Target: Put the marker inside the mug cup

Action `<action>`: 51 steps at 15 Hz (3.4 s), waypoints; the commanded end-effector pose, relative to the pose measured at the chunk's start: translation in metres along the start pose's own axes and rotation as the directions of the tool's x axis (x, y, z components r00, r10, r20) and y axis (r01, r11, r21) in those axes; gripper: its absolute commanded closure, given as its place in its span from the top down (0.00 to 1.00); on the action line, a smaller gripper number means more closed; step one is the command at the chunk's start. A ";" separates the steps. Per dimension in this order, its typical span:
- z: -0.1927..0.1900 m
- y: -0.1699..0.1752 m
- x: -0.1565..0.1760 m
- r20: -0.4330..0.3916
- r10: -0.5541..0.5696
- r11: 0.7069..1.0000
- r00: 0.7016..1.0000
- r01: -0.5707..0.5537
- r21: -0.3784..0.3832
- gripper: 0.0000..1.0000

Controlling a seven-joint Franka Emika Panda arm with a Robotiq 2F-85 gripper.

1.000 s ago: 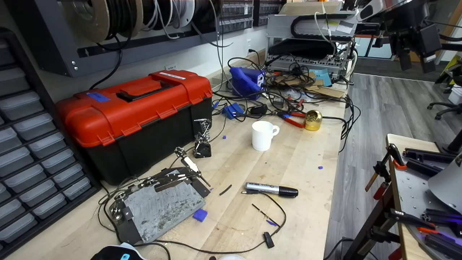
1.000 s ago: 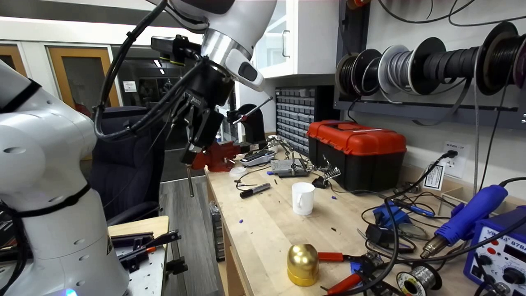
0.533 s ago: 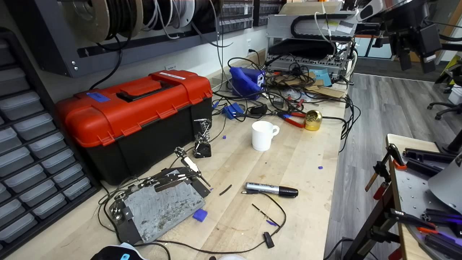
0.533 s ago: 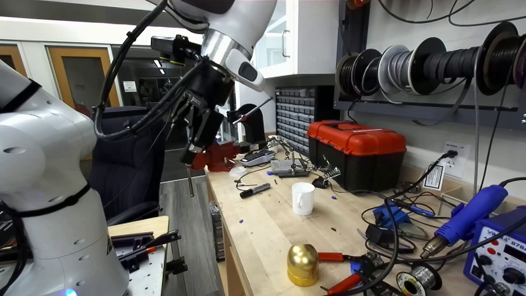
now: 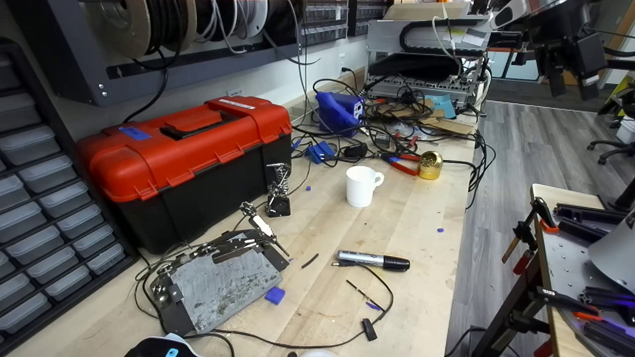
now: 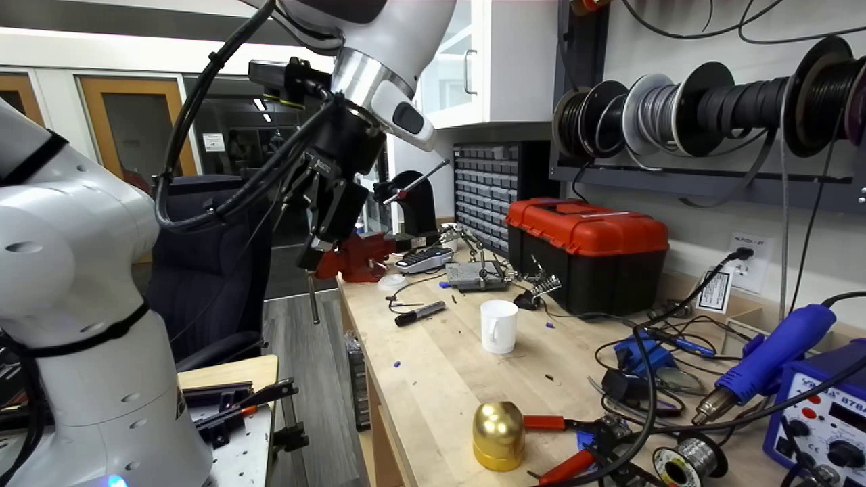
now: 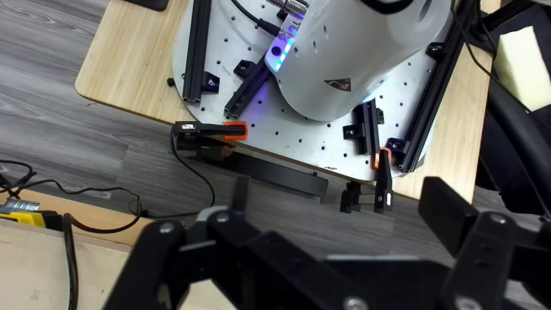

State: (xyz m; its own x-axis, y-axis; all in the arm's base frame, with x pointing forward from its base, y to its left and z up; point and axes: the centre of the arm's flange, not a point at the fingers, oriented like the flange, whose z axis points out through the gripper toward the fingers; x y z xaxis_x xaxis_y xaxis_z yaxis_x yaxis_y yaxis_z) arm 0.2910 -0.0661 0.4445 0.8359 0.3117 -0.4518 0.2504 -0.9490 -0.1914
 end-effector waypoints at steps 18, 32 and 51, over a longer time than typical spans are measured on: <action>0.011 0.012 0.056 -0.043 0.005 0.999 0.999 -0.007 -0.032 1.00; -0.024 -0.032 0.149 -0.315 -0.112 0.989 0.942 0.076 -0.125 1.00; 0.005 -0.134 0.214 -0.366 -0.189 0.980 0.911 0.151 -0.130 1.00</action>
State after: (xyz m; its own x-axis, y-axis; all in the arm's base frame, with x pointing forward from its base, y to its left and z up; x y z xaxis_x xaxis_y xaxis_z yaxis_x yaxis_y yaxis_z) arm 0.4336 0.1281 0.3692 0.8933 0.4459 -0.0572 0.4347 -0.8892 -0.1430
